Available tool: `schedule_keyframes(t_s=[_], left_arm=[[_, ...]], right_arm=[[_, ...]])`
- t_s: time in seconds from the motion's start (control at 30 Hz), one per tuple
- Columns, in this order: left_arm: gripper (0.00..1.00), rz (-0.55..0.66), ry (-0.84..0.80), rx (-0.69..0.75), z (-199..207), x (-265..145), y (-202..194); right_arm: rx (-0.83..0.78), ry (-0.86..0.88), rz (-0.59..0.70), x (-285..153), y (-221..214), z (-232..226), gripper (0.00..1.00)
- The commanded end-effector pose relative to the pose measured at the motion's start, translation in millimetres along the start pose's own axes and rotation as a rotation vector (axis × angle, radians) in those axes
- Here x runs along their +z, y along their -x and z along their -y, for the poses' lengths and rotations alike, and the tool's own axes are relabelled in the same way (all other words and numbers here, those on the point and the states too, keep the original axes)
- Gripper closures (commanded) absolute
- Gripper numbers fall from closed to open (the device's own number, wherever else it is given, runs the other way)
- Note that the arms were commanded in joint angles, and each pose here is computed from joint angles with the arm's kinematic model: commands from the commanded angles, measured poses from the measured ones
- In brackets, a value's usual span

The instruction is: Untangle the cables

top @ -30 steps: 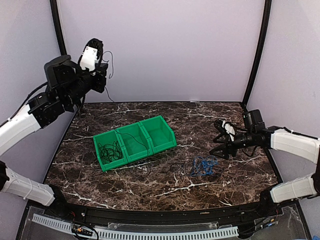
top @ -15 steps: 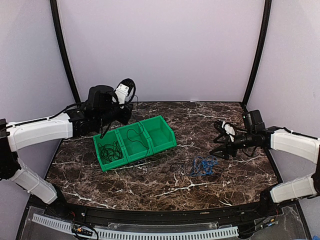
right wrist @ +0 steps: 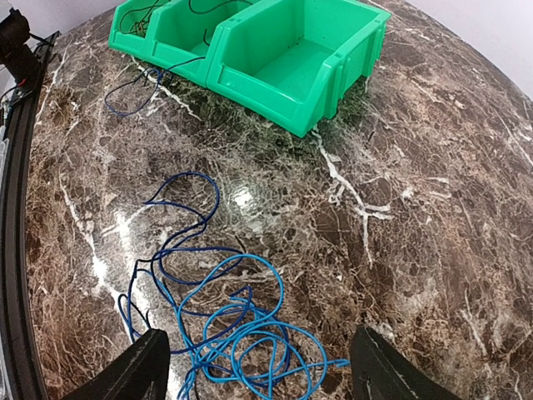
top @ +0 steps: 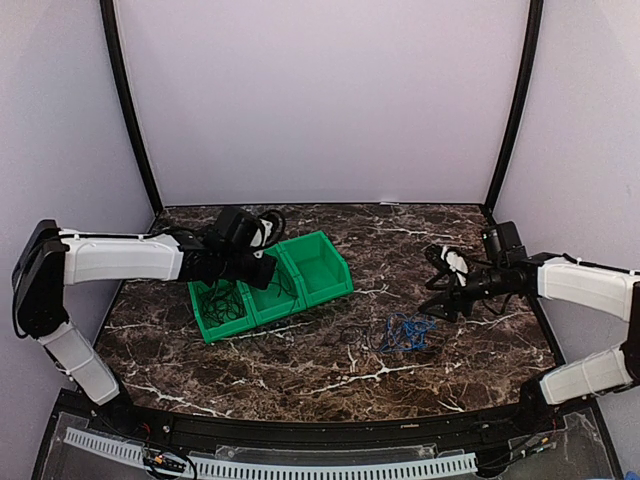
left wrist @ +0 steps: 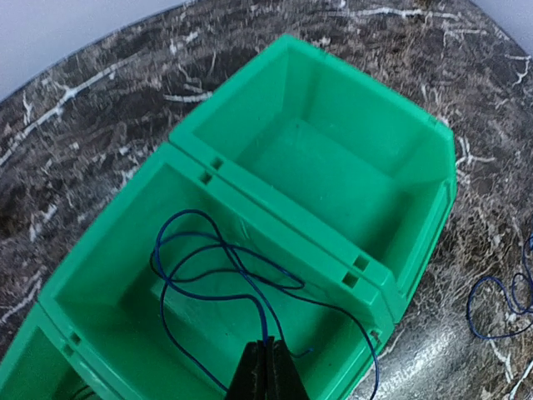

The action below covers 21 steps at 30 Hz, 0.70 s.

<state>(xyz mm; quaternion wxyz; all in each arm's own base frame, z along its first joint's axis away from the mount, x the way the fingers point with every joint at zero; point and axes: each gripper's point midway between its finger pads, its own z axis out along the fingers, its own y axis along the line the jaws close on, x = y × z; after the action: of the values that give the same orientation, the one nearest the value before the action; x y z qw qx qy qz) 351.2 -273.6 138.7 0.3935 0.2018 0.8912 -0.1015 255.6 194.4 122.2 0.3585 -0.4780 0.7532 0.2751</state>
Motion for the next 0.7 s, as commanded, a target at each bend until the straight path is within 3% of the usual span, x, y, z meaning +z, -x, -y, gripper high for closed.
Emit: schedule_keyframes(t_s=[0.0,0.23,0.57,0.67], left_arm=[[1.00,-0.132,-0.039,-0.084,8.0,13.9,-22.9],[0.99,-0.176,-0.079,-0.138,17.6,18.5,-28.1],[0.51,-0.050,-0.063,-0.181,6.4,-43.3,2.4],[0.48,-0.028,-0.108,-0.140,25.1,-62.8,-1.1]], right_arm=[[-0.022,0.007,-0.002,0.3,5.3,1.6,0.24],[-0.050,0.001,0.016,-4.7,11.0,-2.6,0.24],[-0.077,0.009,0.020,-8.0,14.9,-8.4,0.24],[-0.090,0.011,0.020,-7.9,16.9,-10.9,0.24]])
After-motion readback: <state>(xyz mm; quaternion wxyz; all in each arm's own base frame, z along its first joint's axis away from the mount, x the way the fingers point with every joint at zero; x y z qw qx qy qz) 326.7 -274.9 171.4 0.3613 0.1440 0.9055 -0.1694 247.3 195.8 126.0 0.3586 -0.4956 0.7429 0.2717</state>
